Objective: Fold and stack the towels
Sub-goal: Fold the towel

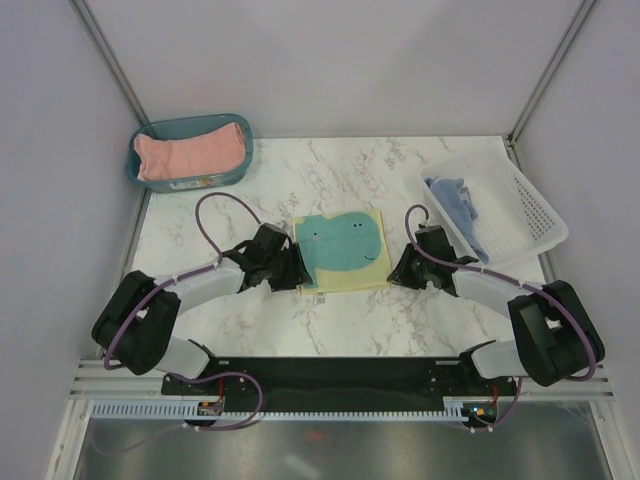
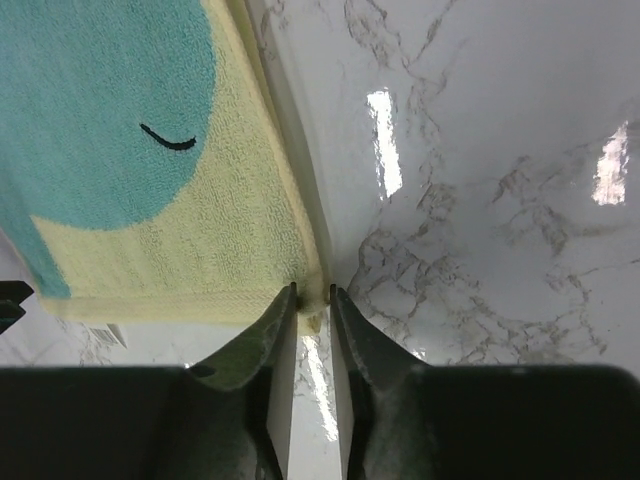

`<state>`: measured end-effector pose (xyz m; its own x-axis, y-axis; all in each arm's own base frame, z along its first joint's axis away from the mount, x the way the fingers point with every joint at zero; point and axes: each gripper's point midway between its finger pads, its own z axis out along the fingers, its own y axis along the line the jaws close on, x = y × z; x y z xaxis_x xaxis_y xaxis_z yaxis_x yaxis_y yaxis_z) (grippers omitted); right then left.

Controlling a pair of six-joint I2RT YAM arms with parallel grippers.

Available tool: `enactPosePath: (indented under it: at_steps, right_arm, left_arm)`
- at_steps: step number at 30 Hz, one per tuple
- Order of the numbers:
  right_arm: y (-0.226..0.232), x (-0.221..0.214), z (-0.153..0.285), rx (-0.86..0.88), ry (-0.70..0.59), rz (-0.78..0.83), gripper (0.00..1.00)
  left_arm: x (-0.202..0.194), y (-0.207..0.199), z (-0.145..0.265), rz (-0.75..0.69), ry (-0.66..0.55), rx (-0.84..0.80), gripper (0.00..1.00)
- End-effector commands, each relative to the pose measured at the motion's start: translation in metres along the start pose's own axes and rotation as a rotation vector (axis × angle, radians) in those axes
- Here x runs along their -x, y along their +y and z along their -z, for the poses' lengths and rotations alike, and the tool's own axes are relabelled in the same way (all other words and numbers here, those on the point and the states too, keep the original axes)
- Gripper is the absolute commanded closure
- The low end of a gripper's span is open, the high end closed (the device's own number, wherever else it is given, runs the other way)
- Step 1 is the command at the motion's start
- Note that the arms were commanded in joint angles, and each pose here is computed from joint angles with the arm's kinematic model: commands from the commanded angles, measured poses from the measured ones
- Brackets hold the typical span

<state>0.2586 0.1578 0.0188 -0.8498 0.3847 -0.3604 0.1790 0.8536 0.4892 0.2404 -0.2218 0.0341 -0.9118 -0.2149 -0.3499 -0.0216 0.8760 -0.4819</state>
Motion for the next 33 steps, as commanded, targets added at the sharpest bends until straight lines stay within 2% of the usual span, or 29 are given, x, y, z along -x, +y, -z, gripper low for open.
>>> enactPosePath:
  at_steps: [1,2,5,8,9,11,20,25,28,30,33]
  right_arm:
    - [0.0,0.005,-0.001,-0.003,-0.039,-0.024,0.76]
    - [-0.001,0.005,0.0,-0.003,-0.039,-0.024,0.83]
    - [0.0,0.004,0.0,0.004,-0.039,-0.023,0.9]
    - [0.0,0.004,0.0,0.004,-0.037,-0.019,0.92]
    - [0.0,0.003,0.0,0.004,-0.035,-0.017,0.92]
    - [-0.001,0.002,0.0,0.003,-0.034,-0.016,0.94]
    - [0.001,0.002,0.002,0.019,-0.041,-0.011,1.0]
    - [-0.001,0.001,0.002,0.018,-0.042,-0.002,1.0]
    - [-0.001,-0.001,0.002,0.019,-0.039,0.004,1.0]
    - [-0.002,-0.001,0.003,0.019,-0.039,0.004,1.0]
    - [-0.002,-0.001,0.004,0.02,-0.043,0.003,1.0]
  left_arm:
    - [0.008,-0.007,0.003,0.045,-0.06,-0.01,0.42]
    - [0.007,-0.007,0.003,0.046,-0.054,-0.011,0.44]
    - [0.0,-0.005,0.001,0.056,-0.039,0.009,0.46]
    - [0.0,-0.004,0.009,0.065,-0.088,0.039,0.48]
    - [0.004,0.003,0.011,0.069,-0.143,0.075,0.48]
    - [0.009,-0.005,0.02,0.085,-0.183,0.04,0.47]
    - [-0.004,-0.004,0.001,0.102,-0.111,0.066,0.5]
    - [0.002,-0.012,-0.003,0.126,-0.152,0.009,0.54]
    - [0.002,-0.007,0.001,0.123,-0.157,0.042,0.57]
    - [0.0,0.007,0.006,0.133,-0.175,0.105,0.57]
    - [0.006,0.009,0.021,0.161,-0.244,0.096,0.53]
